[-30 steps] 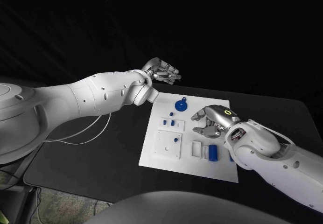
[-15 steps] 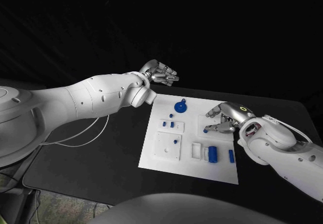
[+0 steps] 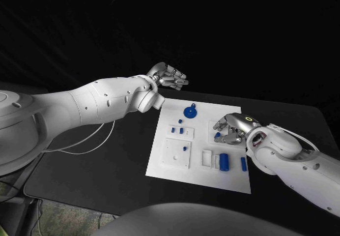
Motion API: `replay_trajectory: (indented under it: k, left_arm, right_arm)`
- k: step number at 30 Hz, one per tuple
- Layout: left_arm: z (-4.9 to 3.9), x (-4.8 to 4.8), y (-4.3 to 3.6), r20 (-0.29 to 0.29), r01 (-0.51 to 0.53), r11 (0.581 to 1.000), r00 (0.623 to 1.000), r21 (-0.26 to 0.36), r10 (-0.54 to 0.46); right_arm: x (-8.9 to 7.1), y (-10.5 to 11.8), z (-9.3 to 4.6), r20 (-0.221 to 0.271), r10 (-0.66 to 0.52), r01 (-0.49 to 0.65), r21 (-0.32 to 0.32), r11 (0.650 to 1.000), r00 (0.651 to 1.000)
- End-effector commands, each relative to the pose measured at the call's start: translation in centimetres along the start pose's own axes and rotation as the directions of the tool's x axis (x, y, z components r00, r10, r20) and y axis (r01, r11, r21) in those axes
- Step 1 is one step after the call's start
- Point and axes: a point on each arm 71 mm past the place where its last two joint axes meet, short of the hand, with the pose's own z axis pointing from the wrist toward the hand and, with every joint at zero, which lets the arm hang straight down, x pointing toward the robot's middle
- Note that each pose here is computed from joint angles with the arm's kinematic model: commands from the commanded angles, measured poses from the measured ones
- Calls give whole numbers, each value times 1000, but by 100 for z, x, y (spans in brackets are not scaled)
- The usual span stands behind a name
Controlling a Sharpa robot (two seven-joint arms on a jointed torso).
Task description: Assemble the parts on the task board
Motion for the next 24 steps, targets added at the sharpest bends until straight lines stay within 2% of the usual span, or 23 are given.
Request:
replay_trajectory:
  k: [1,11,24]
  left_arm:
    - [5,20,-19,-13,10,1000,1000,13,-10]
    - [5,19,-15,-13,10,1000,1000,10,-10]
    - [6,18,-12,-12,10,1000,1000,6,-10]
  right_arm:
    - [43,2,8,-27,-49,49,-4,999,998]
    - [116,13,33,-29,-76,76,-2,997,997]
    - [94,45,43,29,-72,72,-3,997,997]
